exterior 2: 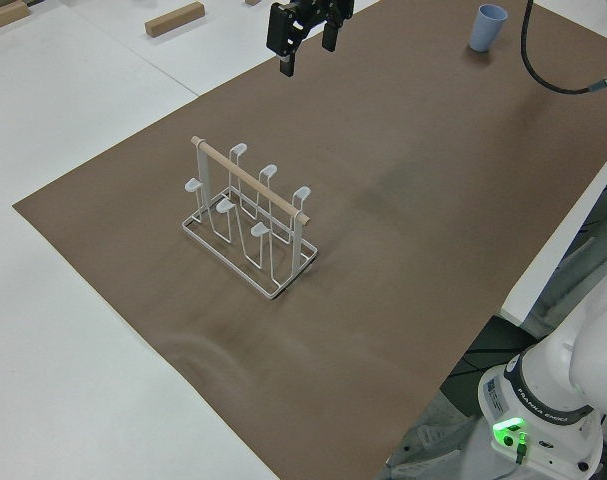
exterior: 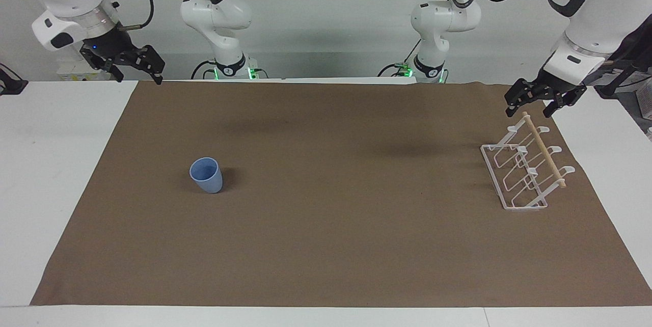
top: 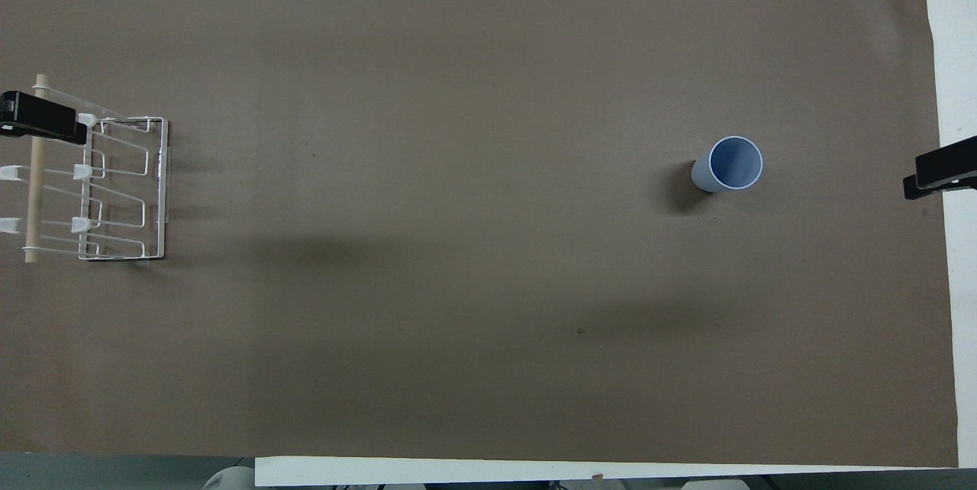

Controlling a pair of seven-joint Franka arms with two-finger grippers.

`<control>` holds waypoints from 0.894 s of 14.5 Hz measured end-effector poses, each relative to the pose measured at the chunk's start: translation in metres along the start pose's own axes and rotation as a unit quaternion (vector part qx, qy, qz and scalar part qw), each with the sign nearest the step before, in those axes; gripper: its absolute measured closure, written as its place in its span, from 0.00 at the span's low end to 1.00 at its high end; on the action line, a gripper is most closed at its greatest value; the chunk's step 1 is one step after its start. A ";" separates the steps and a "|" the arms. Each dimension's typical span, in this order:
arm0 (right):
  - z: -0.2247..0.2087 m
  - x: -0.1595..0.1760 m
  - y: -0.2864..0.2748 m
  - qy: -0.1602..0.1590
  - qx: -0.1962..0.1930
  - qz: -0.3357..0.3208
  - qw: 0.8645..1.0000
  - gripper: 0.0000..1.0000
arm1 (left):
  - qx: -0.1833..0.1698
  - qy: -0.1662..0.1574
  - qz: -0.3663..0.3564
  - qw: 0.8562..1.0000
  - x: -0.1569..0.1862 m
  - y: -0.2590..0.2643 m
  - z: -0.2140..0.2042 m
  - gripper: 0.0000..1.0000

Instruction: Hang cup on cup holder

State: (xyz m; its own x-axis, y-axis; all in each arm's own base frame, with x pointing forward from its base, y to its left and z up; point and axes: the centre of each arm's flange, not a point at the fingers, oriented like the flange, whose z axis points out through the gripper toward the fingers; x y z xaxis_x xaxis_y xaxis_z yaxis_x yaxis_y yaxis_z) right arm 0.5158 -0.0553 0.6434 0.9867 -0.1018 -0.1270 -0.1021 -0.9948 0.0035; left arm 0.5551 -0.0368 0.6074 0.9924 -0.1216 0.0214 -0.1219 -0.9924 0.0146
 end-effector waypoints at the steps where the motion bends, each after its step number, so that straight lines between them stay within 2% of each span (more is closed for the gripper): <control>1: 0.000 0.000 0.000 0.000 0.000 0.000 1.000 0.00 | 0.000 0.000 0.000 1.000 0.000 0.000 0.000 0.00; 5: 0.002 0.001 0.000 0.000 0.000 -0.002 1.000 0.00 | 0.000 0.001 -0.001 1.000 -0.001 0.000 -0.001 0.00; 8: 0.014 0.010 -0.004 0.020 -0.001 -0.016 1.000 0.00 | 0.000 0.001 -0.001 1.000 -0.001 0.000 -0.002 0.00; 13: 0.091 0.041 -0.008 0.044 -0.001 -0.020 0.999 0.00 | 0.000 0.001 -0.001 1.000 -0.001 0.000 -0.002 0.00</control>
State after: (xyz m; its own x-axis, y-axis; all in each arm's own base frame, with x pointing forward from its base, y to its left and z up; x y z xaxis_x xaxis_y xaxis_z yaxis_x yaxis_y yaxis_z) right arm 0.5454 -0.0512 0.5483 0.9973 -0.0627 -0.0391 -0.0626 -0.9980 0.0026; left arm 0.5541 -0.0363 0.6092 0.9924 -0.1203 0.0241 -0.1207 -0.9926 0.0144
